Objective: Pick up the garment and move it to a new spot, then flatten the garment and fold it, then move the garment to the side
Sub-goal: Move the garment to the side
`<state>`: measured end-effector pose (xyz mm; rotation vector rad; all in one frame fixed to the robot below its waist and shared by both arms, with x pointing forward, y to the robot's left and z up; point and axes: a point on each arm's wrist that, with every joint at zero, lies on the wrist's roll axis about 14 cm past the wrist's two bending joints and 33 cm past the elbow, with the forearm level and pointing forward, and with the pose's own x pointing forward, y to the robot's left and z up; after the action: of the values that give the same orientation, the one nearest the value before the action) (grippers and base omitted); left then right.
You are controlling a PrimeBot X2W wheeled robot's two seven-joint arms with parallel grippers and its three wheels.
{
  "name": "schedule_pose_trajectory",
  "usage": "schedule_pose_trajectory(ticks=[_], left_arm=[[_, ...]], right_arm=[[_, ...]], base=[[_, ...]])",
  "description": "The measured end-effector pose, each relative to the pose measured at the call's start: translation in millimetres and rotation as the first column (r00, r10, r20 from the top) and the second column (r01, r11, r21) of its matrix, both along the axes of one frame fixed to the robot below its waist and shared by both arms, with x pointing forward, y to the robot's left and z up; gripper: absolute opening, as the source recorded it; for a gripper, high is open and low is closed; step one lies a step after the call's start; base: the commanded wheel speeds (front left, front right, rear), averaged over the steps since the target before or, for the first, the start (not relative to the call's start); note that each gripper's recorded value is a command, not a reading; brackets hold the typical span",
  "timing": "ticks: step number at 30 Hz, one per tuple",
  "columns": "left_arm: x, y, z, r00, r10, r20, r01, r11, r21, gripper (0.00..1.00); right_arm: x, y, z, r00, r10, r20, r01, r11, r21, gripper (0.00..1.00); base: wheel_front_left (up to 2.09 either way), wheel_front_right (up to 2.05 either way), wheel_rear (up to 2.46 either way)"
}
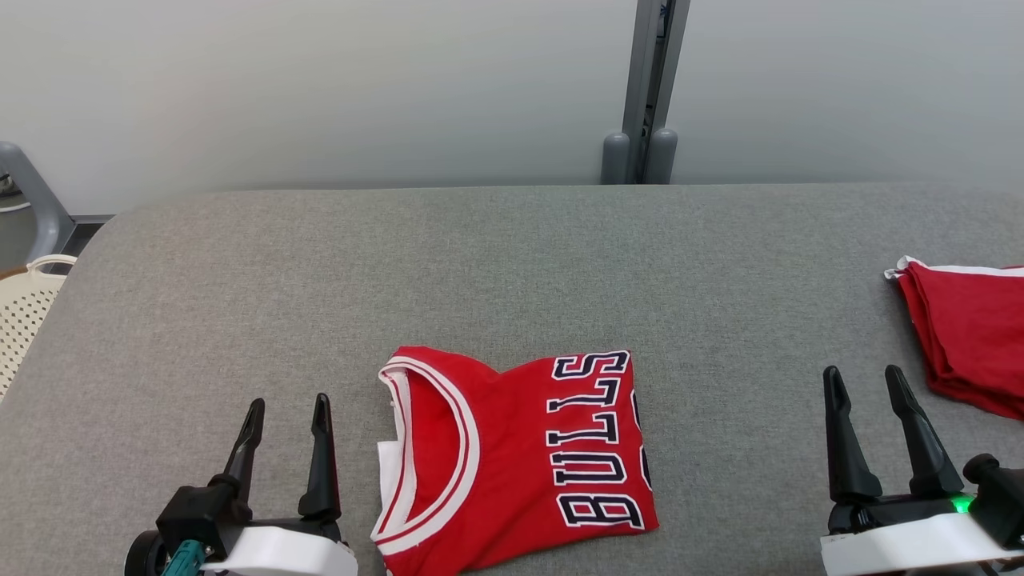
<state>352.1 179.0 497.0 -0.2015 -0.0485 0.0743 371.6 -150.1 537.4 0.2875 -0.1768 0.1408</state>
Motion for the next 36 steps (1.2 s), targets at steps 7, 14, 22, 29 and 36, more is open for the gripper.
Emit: schedule_pose_trajectory(ticks=[7, 14, 22, 29, 36], left_arm=[[-0.9, 0.2, -0.5, 1.000, 0.000, -0.001, 0.000, 1.000, 0.002, 1.00], [-4.0, 1.9, -2.3, 1.000, 0.007, -0.007, -0.007, 1.000, 0.004, 1.00], [-13.1, 16.7, -1.7, 0.998, 0.058, -0.006, -0.058, 0.998, -0.003, 1.00], [-18.8, 28.8, -5.2, 0.995, 0.099, -0.019, -0.099, 0.995, -0.003, 1.00], [-16.2, 37.1, -10.7, 0.991, 0.124, -0.040, -0.124, 0.992, 0.004, 1.00]], right_arm=[[1.1, 5.6, -2.7, 1.000, 0.016, -0.007, -0.016, 1.000, -0.024, 1.00], [16.3, 36.1, -12.0, 0.986, 0.117, -0.116, -0.127, 0.988, -0.083, 1.00], [23.1, 80.3, -70.3, 0.792, 0.321, -0.519, -0.365, 0.931, 0.019, 1.00], [24.8, 94.9, -97.5, 0.651, 0.391, -0.651, -0.436, 0.894, 0.101, 1.00], [31.9, 104.9, -124.3, 0.539, 0.411, -0.735, -0.472, 0.870, 0.141, 1.00]], base=[[0.00, 0.00, 0.00], [0.00, 0.00, 0.00], [0.00, 0.00, 0.00], [0.00, 0.00, 0.00], [0.00, 0.00, 0.00]])
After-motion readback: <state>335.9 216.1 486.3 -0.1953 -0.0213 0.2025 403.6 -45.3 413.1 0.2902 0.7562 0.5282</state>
